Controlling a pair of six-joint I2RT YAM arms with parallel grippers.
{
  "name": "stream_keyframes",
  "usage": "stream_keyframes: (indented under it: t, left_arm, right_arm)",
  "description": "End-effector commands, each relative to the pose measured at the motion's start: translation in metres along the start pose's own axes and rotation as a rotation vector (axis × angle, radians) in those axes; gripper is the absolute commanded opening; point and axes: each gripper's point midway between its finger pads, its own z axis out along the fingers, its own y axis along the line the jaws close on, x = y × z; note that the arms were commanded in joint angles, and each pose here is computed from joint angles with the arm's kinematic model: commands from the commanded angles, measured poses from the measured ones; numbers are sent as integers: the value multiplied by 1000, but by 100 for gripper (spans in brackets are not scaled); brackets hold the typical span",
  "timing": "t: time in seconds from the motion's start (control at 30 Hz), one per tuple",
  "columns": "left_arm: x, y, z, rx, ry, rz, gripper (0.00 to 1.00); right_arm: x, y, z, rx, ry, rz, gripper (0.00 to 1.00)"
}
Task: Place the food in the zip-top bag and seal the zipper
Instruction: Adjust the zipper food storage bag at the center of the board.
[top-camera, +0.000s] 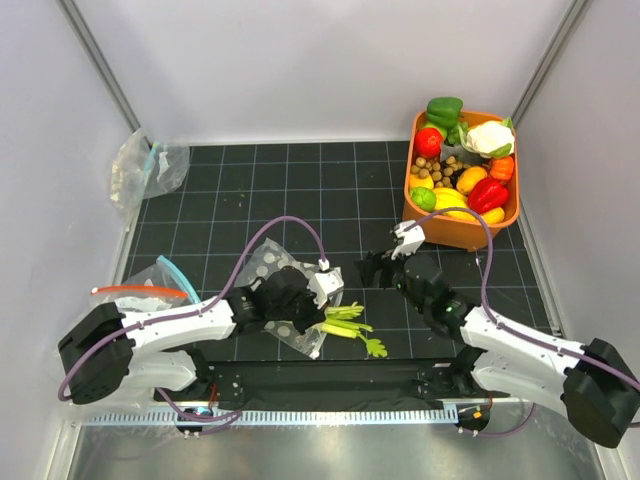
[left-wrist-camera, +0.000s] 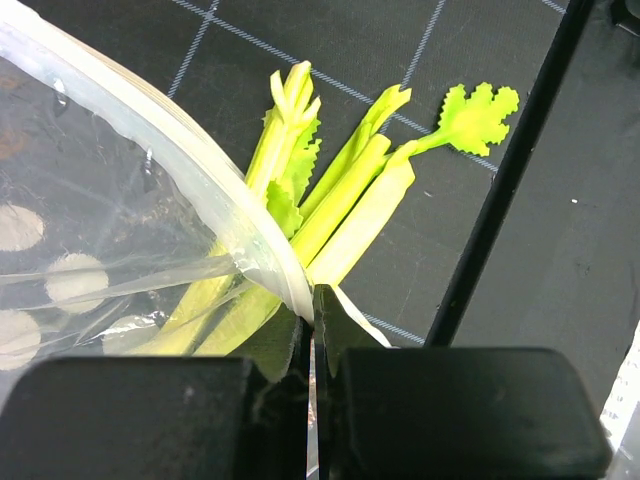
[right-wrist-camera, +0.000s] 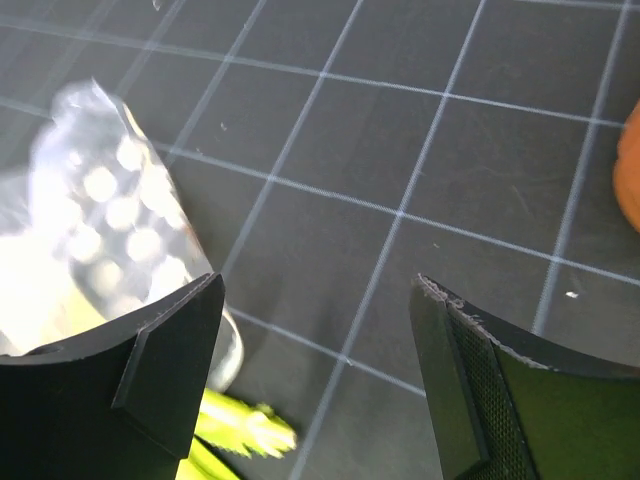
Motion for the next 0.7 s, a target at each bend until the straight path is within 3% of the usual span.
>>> stream_keyframes:
  t: [0.0,0.23,0.47,0.57,0.67]
  left_arm:
    - [-17,-6,0,27,-38,18,2]
    - [-16,-5,0,19,-33,16,3]
    - [-16,-8,1,25,-31,25,4]
    - [-16,-9,1,28,-32,29,4]
    - [-17,-10,1,27,-34,32,4]
  right_arm:
    - [-20,39,4,-211,-16,166,81]
    - [-11,78,13,-398,100,268,80]
    - [1,93,28,-448,172,293,77]
    - [4,90,33,-429,179,279,71]
    - [9,86,36,-412,178,266,58]
